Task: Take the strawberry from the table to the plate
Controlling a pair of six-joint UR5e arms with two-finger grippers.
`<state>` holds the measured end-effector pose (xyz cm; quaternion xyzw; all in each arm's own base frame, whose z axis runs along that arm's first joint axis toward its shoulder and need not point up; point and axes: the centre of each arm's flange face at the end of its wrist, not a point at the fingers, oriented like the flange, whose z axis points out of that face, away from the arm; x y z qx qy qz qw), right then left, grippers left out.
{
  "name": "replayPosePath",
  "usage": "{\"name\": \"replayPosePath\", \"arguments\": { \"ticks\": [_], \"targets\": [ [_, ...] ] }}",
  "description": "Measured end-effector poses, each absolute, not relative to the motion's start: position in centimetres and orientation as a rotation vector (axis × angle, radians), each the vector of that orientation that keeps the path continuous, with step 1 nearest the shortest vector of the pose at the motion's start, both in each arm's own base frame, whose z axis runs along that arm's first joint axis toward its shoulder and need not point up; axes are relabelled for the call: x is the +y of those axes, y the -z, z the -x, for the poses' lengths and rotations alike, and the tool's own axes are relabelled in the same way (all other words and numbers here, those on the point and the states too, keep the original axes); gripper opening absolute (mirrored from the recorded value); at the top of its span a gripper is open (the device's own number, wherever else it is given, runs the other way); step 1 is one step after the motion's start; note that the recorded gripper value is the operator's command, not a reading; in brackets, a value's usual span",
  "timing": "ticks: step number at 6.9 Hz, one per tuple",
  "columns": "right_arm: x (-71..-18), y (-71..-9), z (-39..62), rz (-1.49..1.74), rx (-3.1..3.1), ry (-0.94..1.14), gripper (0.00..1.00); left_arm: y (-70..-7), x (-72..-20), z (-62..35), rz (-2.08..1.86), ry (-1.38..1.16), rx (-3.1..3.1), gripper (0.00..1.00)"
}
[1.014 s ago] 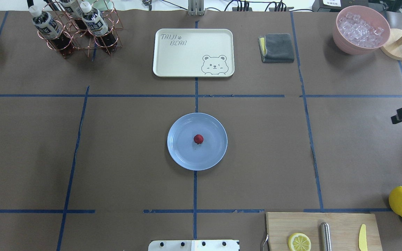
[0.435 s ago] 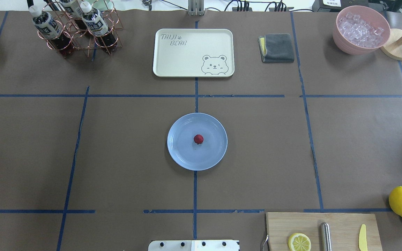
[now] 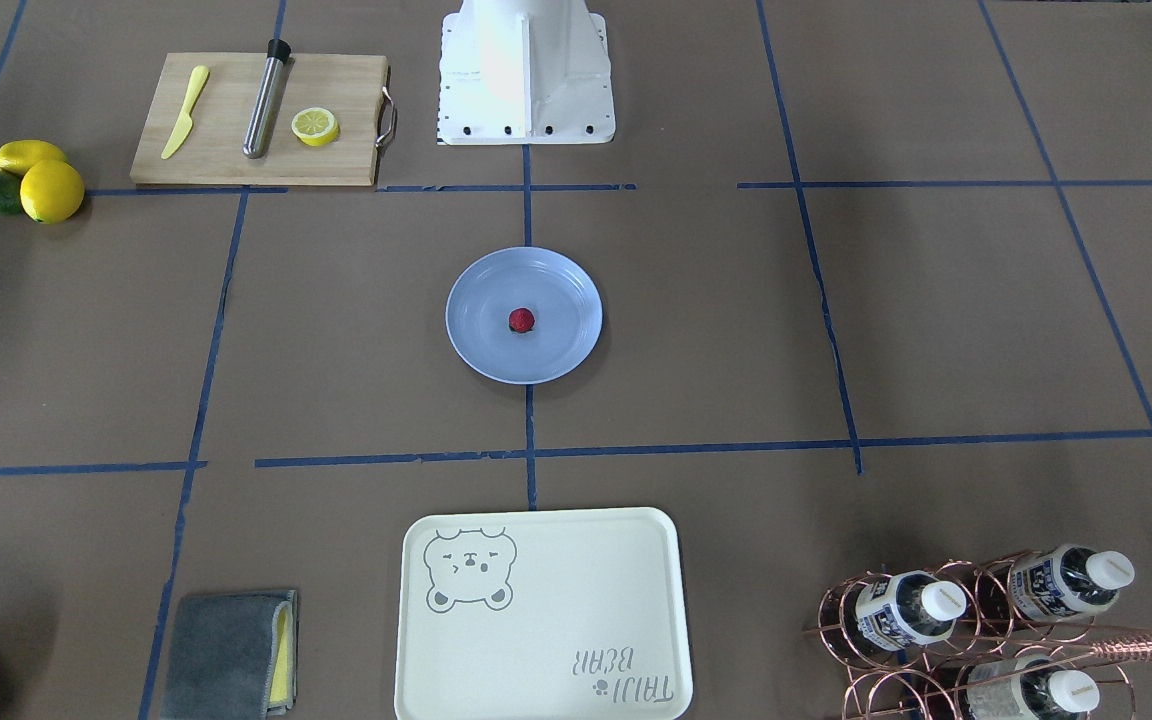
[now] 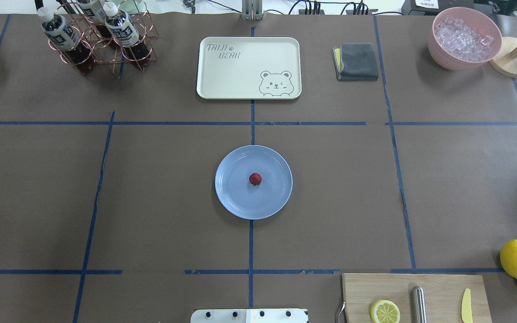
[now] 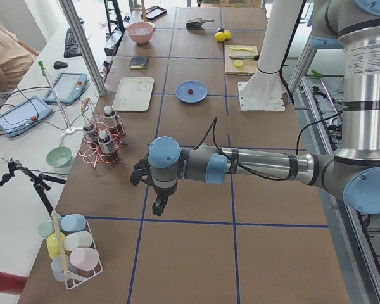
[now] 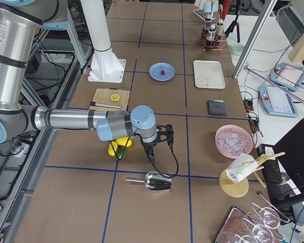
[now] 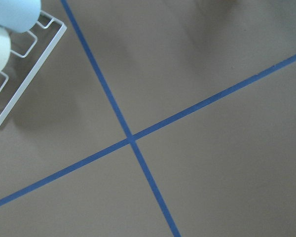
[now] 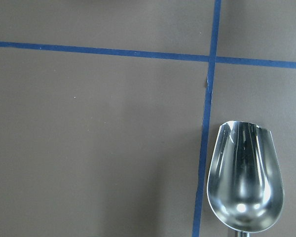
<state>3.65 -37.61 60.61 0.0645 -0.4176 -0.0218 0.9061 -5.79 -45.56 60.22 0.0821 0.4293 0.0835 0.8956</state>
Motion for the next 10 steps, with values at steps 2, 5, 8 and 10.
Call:
{"name": "replayPosePath", "arguments": {
  "ticks": [2,5,8,10],
  "targets": [
    [-38.1,-60.4,-3.0,-0.096,-0.894,0.048,1.0,-58.3,-44.9,5.7,-0.184,-0.164,0.922,1.0],
    [-40.5,-58.6,-3.6,-0.076,-0.889,0.022,1.0,-57.8,-44.9,6.3,-0.208,-0.174,0.83,1.0],
    [-42.2,-57.2,-3.8,-0.115,-0.825,0.038,1.0,-59.2,-43.3,6.4,-0.234,-0.249,0.788,1.0],
    [-41.7,-57.5,-3.7,-0.109,-0.822,0.036,1.0,-59.7,-42.7,6.4,-0.24,-0.272,0.789,1.0]
  ]
}}
